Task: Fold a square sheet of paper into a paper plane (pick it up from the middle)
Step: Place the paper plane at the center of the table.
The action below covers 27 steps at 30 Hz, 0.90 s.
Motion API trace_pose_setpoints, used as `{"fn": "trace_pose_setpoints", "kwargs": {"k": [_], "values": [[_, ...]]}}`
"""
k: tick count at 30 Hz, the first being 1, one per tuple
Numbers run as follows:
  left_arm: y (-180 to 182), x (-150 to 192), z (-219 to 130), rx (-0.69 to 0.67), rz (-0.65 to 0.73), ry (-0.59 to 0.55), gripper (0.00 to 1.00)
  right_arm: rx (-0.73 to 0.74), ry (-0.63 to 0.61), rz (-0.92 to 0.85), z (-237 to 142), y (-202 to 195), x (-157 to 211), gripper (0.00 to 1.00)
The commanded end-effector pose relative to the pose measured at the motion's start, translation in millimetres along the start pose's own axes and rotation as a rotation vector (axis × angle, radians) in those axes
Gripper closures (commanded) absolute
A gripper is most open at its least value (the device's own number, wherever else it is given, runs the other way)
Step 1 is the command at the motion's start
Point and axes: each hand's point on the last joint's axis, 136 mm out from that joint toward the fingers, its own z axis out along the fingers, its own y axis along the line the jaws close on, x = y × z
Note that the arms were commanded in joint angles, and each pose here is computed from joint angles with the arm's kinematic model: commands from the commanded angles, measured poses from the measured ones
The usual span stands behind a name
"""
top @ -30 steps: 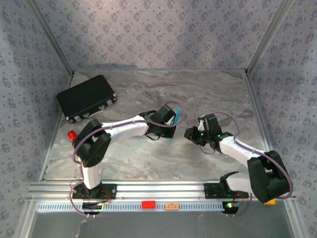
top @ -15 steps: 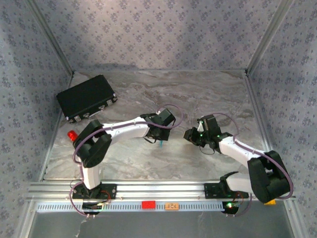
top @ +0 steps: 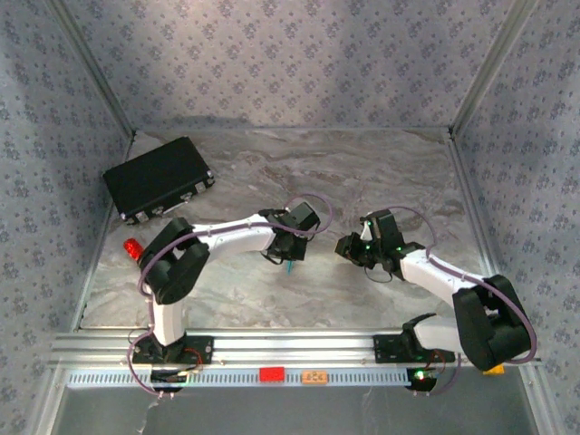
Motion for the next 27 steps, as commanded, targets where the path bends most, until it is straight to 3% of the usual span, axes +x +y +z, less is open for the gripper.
{"fn": "trace_pose_setpoints", "kwargs": {"k": [1,27], "values": [[1.4,-2.1,-0.3,-0.024,-0.015,0.014,0.97,0.013,0.001,-0.004,3.3,-1.9,0.9,0.76],[1.0,0.7,9.9,-0.036,0.000,0.037,0.86,0.009,0.019,-0.010,8.1,0.6,2.5,0.76]]}}
